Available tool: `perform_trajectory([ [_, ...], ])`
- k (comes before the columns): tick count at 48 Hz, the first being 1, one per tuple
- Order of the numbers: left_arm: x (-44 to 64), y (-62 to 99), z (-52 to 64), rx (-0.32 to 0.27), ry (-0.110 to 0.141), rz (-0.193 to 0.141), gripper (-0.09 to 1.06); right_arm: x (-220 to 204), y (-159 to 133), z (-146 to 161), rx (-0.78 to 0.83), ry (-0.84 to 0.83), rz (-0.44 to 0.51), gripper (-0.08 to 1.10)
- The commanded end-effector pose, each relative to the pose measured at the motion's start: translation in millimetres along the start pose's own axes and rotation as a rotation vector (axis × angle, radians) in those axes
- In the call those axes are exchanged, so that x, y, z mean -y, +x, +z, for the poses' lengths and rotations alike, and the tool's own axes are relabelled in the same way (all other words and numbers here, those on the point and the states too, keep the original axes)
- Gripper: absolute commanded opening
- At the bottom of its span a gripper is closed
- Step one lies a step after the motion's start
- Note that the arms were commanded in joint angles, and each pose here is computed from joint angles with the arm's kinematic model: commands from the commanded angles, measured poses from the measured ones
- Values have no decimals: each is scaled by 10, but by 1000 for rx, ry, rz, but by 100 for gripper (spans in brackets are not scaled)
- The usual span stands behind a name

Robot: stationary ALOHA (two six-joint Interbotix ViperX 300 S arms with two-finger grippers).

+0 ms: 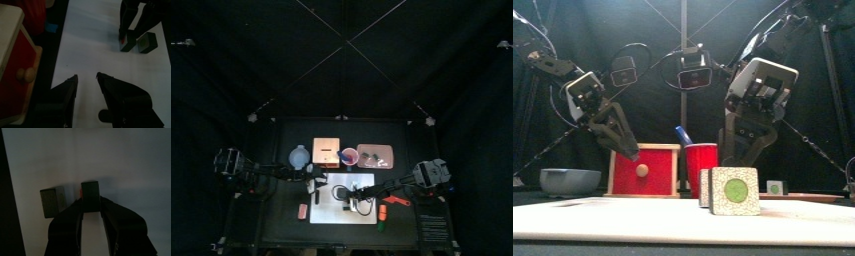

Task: Place sushi on board then cut the sushi with the knife then place the pieces on the plate
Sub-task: Place the 4 sushi pieces on the plate

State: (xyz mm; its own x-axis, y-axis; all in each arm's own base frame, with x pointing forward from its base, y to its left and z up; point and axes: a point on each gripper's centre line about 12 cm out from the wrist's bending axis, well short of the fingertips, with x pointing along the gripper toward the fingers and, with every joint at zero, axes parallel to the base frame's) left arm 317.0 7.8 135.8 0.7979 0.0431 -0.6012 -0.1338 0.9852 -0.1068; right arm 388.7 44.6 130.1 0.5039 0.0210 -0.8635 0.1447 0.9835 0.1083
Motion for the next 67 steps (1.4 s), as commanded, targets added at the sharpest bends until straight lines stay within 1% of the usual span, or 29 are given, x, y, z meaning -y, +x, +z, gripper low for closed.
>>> perform_trajectory([
  [1,2,-5,49,17,-1,-1,77,237,-352,71,71,79,-6,50],
  [7,1,-5,49,17,0,0,77,610,-626,-103,90,181,-46,50],
  [16,1,-6,42,15,2,0,77,1160,-921,-450,71,319,-149,50],
  [23,0,-6,36,14,-3,0,77,1509,-1049,-758,-1,413,-244,50],
  [30,-4,-5,45,17,-4,1,77,1733,-1101,-914,-36,465,-308,50],
  [39,-4,-5,45,17,-5,1,77,1883,-1036,-1094,-92,491,-350,51],
  [48,-4,-5,43,16,-5,1,77,1944,-959,-1182,-124,527,-354,52],
  [52,-9,-5,46,17,-6,2,77,1952,-943,-1169,-112,528,-352,57],
  [60,-9,-5,44,16,-5,2,77,1960,-938,-1166,-104,522,-354,75],
  [64,-9,-5,46,17,-6,2,77,1959,-954,-1160,-103,521,-354,80],
  [67,-10,-6,39,16,-6,3,77,1944,-978,-1137,-94,512,-353,80],
])
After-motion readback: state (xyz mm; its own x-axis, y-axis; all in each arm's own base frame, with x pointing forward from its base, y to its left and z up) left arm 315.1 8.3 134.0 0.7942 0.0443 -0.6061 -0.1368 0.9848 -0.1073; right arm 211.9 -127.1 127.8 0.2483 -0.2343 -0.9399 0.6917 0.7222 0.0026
